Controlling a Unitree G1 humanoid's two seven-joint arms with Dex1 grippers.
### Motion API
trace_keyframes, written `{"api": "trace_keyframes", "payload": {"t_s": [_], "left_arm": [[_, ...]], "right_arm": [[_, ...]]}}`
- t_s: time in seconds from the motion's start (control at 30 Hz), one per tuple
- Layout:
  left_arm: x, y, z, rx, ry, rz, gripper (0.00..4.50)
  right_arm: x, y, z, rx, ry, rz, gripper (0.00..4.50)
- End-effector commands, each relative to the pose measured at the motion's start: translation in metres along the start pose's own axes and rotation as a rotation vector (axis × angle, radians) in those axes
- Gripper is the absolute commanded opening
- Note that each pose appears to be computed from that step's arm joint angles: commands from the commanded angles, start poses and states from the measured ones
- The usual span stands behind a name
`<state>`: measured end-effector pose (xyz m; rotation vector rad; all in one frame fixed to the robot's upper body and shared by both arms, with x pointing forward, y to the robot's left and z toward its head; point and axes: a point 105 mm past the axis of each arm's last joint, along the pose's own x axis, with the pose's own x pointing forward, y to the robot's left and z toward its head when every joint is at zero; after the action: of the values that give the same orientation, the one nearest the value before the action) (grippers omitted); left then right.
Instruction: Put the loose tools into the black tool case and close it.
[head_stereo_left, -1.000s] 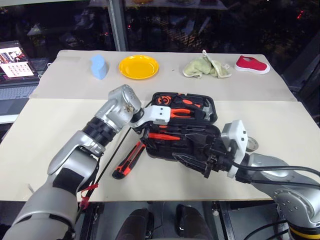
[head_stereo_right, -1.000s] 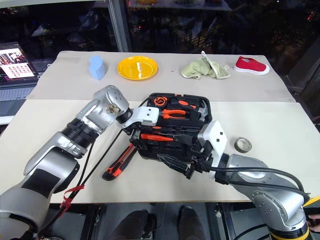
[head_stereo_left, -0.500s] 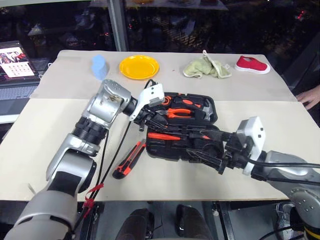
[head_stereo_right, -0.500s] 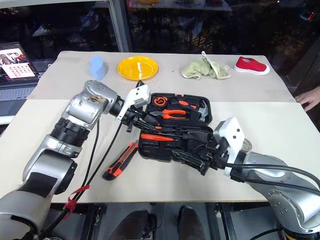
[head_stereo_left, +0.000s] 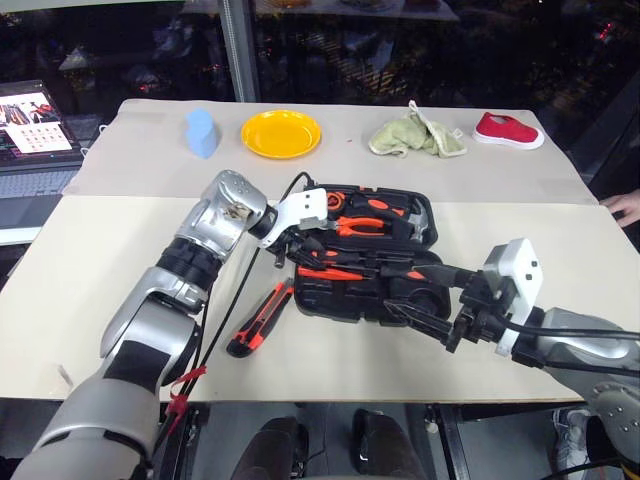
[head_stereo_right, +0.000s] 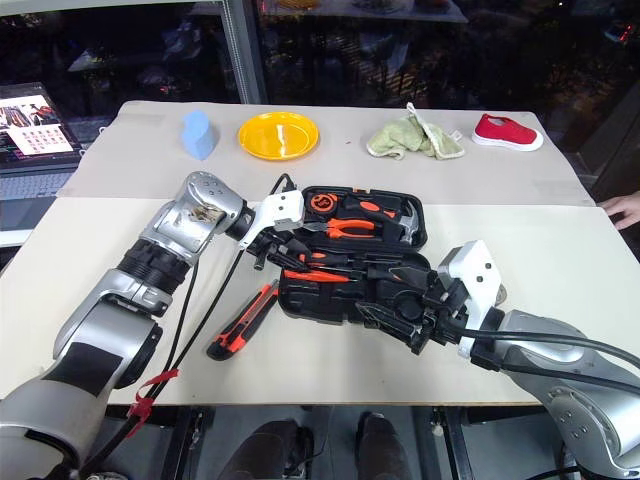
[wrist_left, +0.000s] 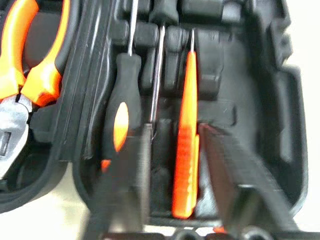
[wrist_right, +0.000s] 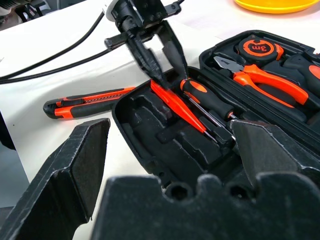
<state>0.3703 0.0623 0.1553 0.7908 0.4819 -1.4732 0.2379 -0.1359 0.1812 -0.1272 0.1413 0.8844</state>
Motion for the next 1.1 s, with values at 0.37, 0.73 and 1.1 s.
{"api": "trace_keyframes", "payload": {"t_s": [0.37,0.73,1.1], "left_arm": [[-0.003,0.0,0.011,0.064,0.009,-0.032,1.56],[-0.004,-0.01,0.014,0.056,-0.007,-0.086,0.01],[0.004,-0.009,0.02,0.063,-0.018,-0.077,0.01]], "right_arm": [[0.0,0.001,0.009,-0.025,-0.052,-0.025,4.5],[-0.003,-0.001,0.009,-0.012,-0.055,-0.04,4.5],[-0.003,-0.001,0.009,-0.013,-0.049,-0.045,4.5]]}}
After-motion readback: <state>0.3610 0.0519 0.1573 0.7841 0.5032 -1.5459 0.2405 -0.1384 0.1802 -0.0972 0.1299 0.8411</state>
